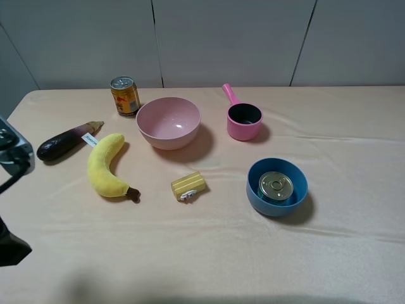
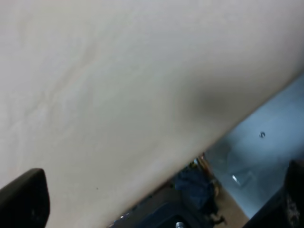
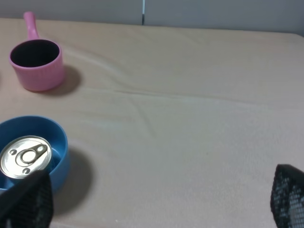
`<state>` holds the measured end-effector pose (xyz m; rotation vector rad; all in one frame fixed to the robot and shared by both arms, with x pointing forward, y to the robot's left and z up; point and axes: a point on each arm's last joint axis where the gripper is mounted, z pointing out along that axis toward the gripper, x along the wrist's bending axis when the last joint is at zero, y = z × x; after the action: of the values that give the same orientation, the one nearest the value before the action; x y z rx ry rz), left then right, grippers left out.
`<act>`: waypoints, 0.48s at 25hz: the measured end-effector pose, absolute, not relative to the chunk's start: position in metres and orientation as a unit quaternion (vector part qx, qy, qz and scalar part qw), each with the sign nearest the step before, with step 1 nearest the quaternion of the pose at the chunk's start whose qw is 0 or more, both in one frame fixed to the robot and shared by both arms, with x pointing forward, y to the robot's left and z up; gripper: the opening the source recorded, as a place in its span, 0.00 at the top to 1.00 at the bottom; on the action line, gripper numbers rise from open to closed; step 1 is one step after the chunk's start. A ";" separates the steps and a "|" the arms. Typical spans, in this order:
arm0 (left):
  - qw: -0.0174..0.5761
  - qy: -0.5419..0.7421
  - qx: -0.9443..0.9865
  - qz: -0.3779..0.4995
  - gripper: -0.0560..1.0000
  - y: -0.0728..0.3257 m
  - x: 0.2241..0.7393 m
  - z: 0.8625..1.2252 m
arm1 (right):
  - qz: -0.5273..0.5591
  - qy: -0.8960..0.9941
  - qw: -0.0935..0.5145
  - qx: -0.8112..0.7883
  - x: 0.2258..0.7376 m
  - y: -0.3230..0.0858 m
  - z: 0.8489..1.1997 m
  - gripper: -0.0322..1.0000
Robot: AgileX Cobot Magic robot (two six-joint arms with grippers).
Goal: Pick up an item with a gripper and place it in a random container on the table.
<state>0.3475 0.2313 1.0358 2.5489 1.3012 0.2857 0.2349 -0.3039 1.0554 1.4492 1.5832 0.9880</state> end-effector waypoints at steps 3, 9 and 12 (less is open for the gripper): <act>0.139 0.477 0.861 0.108 0.01 0.240 0.349 1.039 | 0.387 0.620 0.380 0.567 0.235 -0.304 1.055 0.30; 0.142 0.531 0.829 0.100 0.01 0.256 0.342 1.041 | 0.387 0.620 0.380 0.567 0.235 -0.304 1.055 0.30; 0.156 0.556 0.810 0.100 0.01 0.264 0.333 1.037 | 0.387 0.620 0.380 0.567 0.235 -0.304 1.055 0.30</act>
<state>0.3332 0.2637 1.0371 2.3194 1.5920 0.2857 0.2349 -0.3039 1.0554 1.4492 1.5832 0.9880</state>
